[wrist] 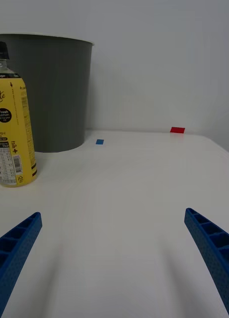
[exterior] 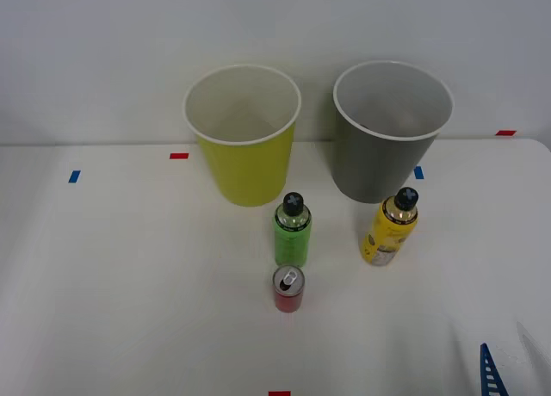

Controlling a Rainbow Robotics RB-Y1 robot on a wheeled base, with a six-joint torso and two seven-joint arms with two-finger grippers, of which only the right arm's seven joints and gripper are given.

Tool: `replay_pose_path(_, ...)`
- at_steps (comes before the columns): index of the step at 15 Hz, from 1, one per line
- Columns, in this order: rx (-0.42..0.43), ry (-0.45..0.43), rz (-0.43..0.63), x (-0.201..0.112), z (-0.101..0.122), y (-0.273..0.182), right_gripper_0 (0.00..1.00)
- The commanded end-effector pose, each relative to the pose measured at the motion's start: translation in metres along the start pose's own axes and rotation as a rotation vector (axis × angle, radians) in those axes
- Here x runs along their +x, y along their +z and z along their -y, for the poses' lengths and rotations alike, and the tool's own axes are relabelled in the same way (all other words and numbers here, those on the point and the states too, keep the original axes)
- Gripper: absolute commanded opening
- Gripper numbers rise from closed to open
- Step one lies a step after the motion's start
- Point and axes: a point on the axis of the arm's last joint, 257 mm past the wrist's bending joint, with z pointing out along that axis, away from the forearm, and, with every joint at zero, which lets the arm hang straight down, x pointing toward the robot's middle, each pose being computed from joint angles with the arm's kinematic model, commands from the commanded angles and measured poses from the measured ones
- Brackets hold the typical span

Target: Put cans in the gray bin, plastic bottles in the light green bin

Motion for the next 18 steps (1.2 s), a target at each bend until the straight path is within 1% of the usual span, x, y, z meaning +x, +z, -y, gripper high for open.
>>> replay_pose_path(1,0.0,-0.008,-0.003,0.0008,-0.0002,-0.0011,1.0)
replay_pose_path(18,-0.001,-0.01,-0.002,0.0002,-0.0003,-0.0008,1.0)
